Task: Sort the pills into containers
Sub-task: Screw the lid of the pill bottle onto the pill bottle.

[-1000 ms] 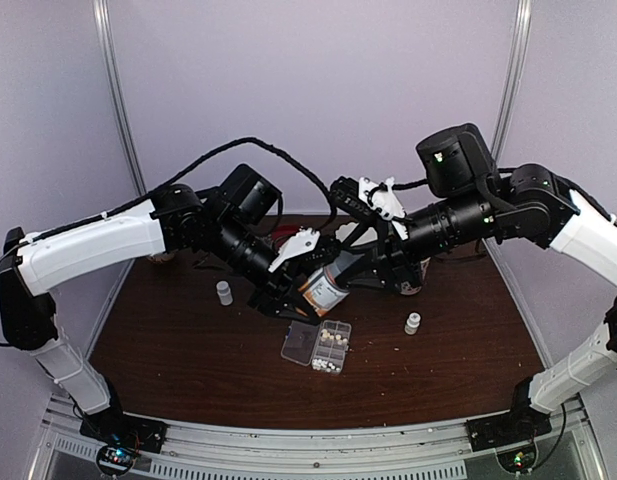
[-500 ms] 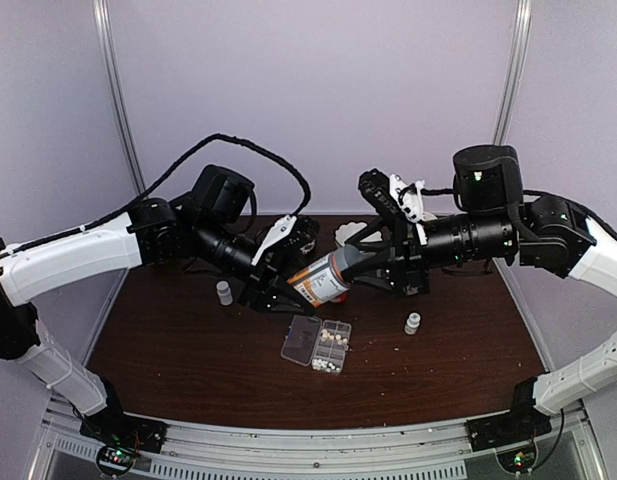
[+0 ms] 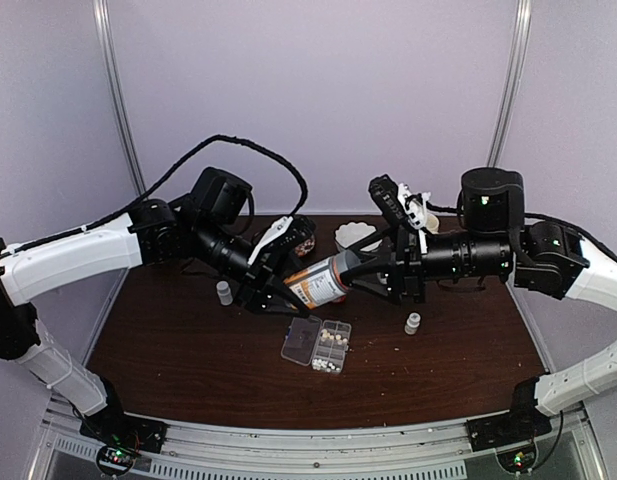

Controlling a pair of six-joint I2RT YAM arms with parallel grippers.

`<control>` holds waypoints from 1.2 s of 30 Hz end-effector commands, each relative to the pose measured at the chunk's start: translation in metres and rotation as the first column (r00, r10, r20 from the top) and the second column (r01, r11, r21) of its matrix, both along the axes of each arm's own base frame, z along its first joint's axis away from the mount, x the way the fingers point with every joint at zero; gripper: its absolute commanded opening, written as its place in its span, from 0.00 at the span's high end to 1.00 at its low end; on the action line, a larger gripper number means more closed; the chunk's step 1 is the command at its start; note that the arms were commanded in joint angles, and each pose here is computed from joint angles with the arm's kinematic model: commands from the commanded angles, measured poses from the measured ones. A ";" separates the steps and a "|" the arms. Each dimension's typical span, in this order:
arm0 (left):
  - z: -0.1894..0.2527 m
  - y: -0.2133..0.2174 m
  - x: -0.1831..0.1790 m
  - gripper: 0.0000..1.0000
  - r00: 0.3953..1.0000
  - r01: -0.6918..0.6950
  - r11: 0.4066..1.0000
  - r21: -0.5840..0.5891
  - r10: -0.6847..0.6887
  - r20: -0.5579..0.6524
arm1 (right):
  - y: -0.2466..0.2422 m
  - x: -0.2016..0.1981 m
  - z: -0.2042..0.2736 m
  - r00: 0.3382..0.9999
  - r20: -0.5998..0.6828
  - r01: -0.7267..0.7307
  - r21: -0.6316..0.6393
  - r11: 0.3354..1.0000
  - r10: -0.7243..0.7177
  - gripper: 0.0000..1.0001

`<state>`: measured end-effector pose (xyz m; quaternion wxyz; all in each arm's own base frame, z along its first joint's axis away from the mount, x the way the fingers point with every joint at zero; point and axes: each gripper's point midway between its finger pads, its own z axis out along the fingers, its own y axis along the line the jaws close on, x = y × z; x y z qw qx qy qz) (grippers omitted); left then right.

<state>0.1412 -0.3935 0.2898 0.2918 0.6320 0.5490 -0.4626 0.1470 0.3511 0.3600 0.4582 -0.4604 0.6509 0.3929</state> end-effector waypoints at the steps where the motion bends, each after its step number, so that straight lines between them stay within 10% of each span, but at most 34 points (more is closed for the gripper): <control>1: 0.052 -0.004 0.020 0.97 0.987 -0.043 0.984 -0.175 0.069 0.144 | -0.011 0.022 -0.037 0.976 -0.119 0.174 -0.083 0.981 -0.183 0.58; 16: 0.051 0.011 0.065 1.00 0.879 -0.283 0.946 -0.156 0.321 0.353 | -0.010 0.049 -0.050 0.811 -0.416 0.414 -0.092 0.906 -0.412 0.85; 29: 0.081 0.014 0.114 1.00 0.261 -0.487 0.838 -0.247 0.410 0.874 | 0.011 0.063 -0.048 0.590 -0.733 0.510 0.013 0.860 -0.339 0.99; 36: 0.080 0.000 0.113 1.00 0.212 -0.462 0.856 -0.230 0.359 0.909 | 0.006 0.076 -0.042 0.543 -0.780 0.542 0.044 0.839 -0.310 0.88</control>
